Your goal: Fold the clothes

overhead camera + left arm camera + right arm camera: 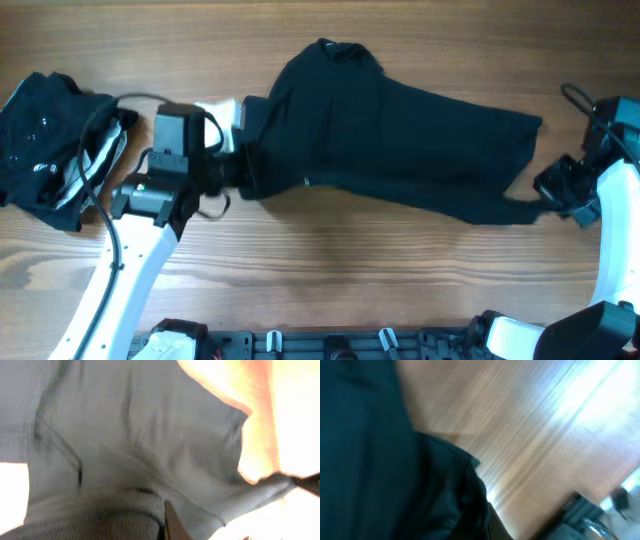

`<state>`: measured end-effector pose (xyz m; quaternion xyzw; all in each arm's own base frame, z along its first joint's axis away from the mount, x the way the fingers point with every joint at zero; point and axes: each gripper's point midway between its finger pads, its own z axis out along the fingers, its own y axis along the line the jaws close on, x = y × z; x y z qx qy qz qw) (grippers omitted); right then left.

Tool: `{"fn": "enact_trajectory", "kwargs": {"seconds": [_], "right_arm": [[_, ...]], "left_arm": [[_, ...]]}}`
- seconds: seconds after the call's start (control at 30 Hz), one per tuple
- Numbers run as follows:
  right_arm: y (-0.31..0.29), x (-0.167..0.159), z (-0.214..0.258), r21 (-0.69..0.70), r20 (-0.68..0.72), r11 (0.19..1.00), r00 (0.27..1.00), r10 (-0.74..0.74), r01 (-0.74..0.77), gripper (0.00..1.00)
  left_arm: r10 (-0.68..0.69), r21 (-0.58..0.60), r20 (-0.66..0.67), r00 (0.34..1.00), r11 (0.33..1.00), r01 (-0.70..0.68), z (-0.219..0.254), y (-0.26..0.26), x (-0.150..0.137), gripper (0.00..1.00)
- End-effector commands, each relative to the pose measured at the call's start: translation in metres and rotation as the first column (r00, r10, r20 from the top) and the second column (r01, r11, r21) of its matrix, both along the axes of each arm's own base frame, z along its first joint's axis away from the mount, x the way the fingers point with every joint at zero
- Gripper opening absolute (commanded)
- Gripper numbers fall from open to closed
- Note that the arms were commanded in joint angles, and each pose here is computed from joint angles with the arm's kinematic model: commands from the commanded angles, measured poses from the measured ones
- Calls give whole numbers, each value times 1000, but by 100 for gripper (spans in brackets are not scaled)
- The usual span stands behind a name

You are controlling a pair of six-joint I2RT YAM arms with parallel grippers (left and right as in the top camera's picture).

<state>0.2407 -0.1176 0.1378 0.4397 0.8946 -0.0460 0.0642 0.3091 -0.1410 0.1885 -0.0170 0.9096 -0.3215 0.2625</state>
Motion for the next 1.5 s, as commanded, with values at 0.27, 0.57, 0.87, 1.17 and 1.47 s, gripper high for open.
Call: {"fn": "enact_trajectory", "kwargs": {"seconds": [0.27,0.57,0.87,1.17,1.47], "right_arm": [[37,211,280,-338,911,898,141,387,-280,4],[1,186,216,-420,667,857,538,515,-300,4],[-12,53,17,-57,-69,927,928,367,-370,4],[-48,-32,-18,-179,-354,982,935,-6,-61,4],[-28,47,-31,-38,-28,973,974,227,-228,5]], "left_arm": [[238,-59,823,516,939,-339,258,63,204,4],[240,100,572,785,929,-357,242,90,198,4],[138,374,-527,838,924,83,-11,54,42,4],[33,337,-841,541,814,473,-98,13,-100,4],[-12,358,-518,855,905,230,-119,-18,8,4]]}}
